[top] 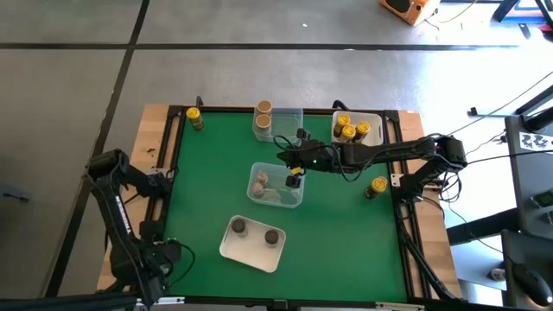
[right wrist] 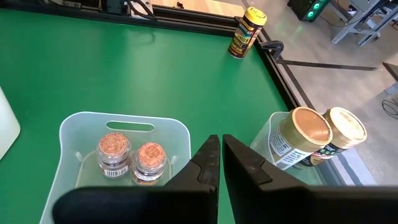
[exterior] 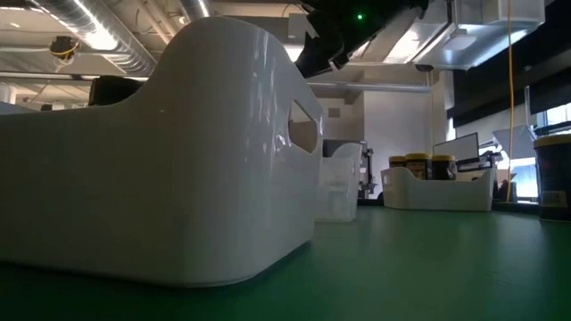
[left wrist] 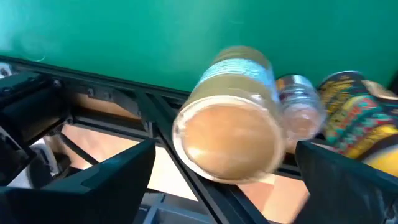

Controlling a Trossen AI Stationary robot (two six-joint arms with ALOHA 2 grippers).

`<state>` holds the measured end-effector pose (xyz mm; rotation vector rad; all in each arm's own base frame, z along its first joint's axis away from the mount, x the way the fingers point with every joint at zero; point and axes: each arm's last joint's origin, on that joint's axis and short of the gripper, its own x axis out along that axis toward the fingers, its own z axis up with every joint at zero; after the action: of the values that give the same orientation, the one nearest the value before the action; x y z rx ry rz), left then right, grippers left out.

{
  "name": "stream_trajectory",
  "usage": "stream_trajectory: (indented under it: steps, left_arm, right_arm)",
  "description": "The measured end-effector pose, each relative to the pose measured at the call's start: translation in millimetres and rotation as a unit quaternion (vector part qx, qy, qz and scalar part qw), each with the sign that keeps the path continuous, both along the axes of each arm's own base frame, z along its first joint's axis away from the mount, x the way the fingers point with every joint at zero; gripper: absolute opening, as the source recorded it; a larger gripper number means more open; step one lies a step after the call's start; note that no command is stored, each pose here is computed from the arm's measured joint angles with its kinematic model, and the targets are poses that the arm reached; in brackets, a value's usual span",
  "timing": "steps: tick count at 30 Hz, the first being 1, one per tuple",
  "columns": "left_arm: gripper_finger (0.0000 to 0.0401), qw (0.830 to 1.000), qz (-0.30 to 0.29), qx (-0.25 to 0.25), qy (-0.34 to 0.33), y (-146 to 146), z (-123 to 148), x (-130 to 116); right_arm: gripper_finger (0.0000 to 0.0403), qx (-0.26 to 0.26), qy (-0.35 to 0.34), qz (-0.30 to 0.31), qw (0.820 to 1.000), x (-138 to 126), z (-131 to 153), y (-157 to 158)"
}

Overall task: Sort spices by type
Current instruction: Put the brown seasoning bottle into the top transparent bin

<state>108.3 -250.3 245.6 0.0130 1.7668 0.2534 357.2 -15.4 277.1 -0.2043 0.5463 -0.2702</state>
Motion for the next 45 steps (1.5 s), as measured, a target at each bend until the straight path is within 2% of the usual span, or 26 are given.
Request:
stream_trajectory:
  steps: [11, 14, 20, 23, 25, 28, 32, 39, 42, 45]
  left_arm:
    - [0.0378, 1.0, 0.019, -0.008, -0.008, 1, -34, -6]
    - [0.0355, 1.0, 0.02, -0.005, -0.007, 2, -35, -5]
    - [0.0277, 1.0, 0.018, -0.008, -0.012, 2, -34, -5]
    - [0.0276, 1.0, 0.015, 0.0, -0.024, 3, -33, -3]
    - [0.0276, 0.999, 0.021, 0.003, -0.026, 5, -33, 0]
    - [0.0276, 0.998, 0.04, 0.009, -0.041, 10, -30, 8]
    - [0.0276, 0.996, 0.078, 0.018, -0.045, 21, -18, 21]
    - [0.0277, 0.993, 0.08, 0.044, -0.075, 42, 2, 54]
    - [0.0279, 0.992, 0.09, 0.053, -0.077, 54, 15, 70]
    - [0.0276, 0.99, 0.087, 0.04, -0.102, 63, 34, 85]
  right_arm:
    - [0.0021, 0.0, 0.0, 0.0, 1.0, 0, 0, 0]
    - [0.0021, 0.0, 0.0, 0.0, 1.0, 0, 0, 0]
    - [0.0021, 0.001, 0.001, -0.001, 1.0, 0, 0, 0]
    - [0.0021, 0.015, -0.001, -0.001, 1.0, 0, -1, 1]
    - [0.0021, 0.031, 0.001, 0.023, 0.999, 0, -1, 4]
    - [0.0021, 0.038, 0.016, 0.05, 0.998, -5, 1, 9]
    - [0.0021, 0.033, 0.043, 0.055, 0.997, -28, 17, 17]
    - [0.0021, 0.052, 0.063, 0.057, 0.995, -64, 40, 31]
    - [0.0021, 0.047, 0.076, 0.097, 0.991, -76, 40, 36]
    - [0.0021, 0.059, 0.071, 0.148, 0.985, -88, 39, 38]
